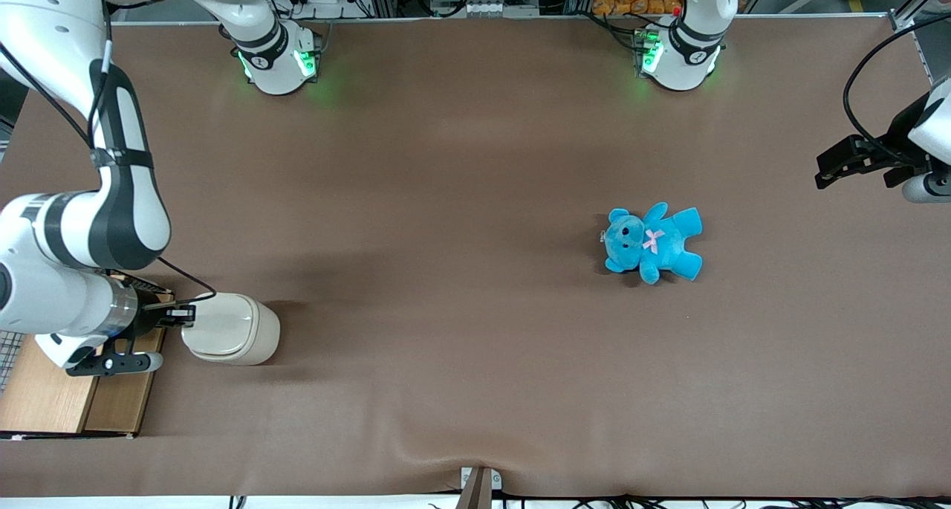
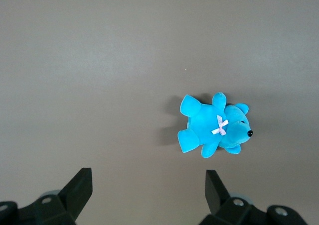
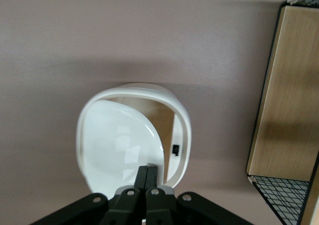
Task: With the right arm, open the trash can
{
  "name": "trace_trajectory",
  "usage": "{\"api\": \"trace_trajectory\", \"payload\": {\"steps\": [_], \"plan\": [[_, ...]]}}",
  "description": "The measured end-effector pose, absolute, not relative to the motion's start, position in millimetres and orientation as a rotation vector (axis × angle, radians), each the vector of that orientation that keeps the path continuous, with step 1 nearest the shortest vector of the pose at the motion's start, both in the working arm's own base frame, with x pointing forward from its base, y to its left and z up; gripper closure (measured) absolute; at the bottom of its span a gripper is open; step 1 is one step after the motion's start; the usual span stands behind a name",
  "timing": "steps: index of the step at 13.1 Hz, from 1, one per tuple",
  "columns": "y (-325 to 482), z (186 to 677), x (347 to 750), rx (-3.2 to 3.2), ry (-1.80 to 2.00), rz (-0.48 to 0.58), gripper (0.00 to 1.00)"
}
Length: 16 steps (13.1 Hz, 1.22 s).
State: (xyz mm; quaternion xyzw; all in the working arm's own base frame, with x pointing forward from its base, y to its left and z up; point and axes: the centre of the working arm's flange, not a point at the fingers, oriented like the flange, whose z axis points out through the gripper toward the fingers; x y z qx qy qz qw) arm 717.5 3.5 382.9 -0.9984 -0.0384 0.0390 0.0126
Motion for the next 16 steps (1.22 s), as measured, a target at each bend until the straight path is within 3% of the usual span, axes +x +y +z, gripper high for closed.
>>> {"api": "trace_trajectory", "payload": {"steps": [2, 3, 9, 12, 16], "plan": [[21, 400, 717, -3.109, -0.157, 0.14, 0.99], [27, 410, 716, -3.108, -0.172, 0.149, 0.94], [8, 483, 699, -3.092, -0.125, 0.138, 0.28], [0, 520, 679, -3.091, -0.11, 0.169, 0.0], [-30, 563, 648, -3.092, -0.121, 0.131, 0.0]]}}
